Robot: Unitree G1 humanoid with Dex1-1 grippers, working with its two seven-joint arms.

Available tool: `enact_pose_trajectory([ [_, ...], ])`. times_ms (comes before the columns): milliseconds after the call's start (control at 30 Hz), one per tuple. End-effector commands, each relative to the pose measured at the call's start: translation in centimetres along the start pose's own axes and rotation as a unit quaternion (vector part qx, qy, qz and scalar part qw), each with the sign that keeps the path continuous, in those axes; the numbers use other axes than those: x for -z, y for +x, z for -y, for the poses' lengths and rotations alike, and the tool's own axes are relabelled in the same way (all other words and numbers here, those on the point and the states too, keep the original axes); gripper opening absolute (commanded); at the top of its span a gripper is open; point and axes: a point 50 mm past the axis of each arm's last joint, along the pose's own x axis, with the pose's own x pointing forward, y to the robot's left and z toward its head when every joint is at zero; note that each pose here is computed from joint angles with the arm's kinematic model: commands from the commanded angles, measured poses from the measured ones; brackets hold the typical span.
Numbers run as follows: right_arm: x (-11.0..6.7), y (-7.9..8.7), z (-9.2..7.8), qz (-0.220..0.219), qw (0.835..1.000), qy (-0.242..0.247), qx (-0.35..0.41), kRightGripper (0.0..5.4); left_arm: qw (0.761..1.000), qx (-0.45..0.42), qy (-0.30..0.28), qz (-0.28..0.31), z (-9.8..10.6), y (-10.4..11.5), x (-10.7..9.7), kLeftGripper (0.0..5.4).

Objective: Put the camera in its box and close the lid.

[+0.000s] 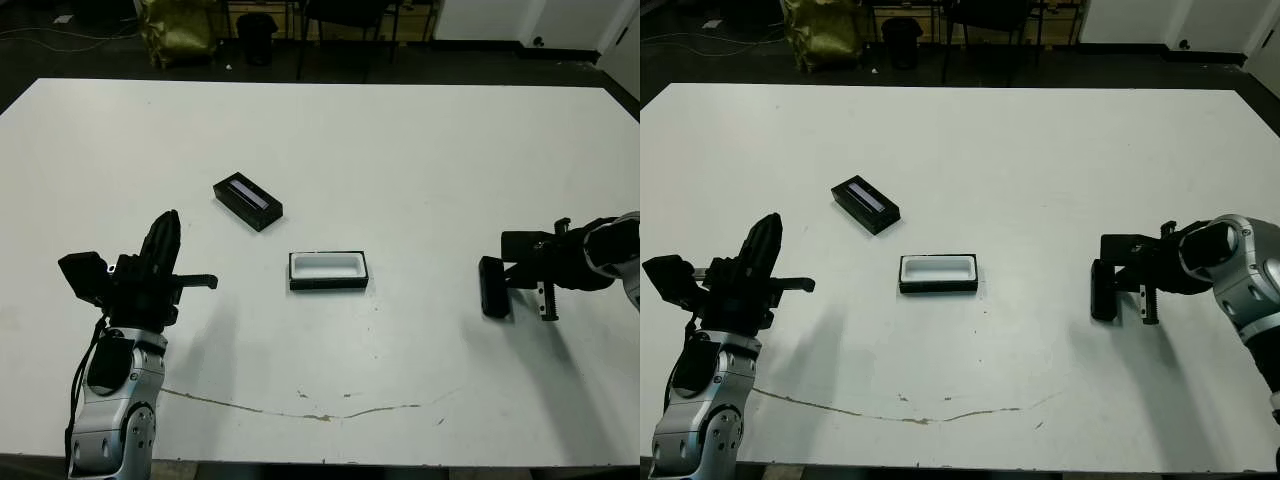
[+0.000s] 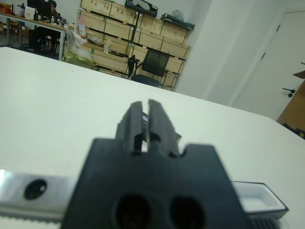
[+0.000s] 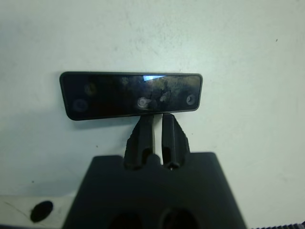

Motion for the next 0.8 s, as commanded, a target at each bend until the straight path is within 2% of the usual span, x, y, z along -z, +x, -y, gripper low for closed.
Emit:
enact_pose_trajectory([
  [33, -0.3, 1.8, -1.5, 0.0, 0.999, -0.001, -0.049, 0.01, 1.0, -0.009, 0.003, -0.016, -0.4, -0.3, 0.5, 0.0],
  [167, -0.6, 1.8, -1.6, 0.01, 0.999, -0.017, -0.046, 0.01, 1.0, -0.007, 0.005, -0.015, -0.3, -0.3, 0.4, 0.0],
  [300, -0.9, 1.8, -1.5, 0.015, 0.999, -0.001, -0.051, 0.01, 1.0, -0.004, 0.003, -0.015, -0.4, -0.2, 0.5, 0.0],
  [533, -1.9, 2.0, -1.1, 0.021, 0.999, -0.016, -0.04, 0.01, 1.0, -0.007, 0.002, -0.016, -0.3, -0.2, 0.5, 0.0],
  [800, -3.1, 2.2, -0.6, 0.049, 0.997, -0.038, -0.033, 0.01, 1.0, -0.003, 0.002, -0.012, -0.4, -0.2, 0.5, 0.0],
])
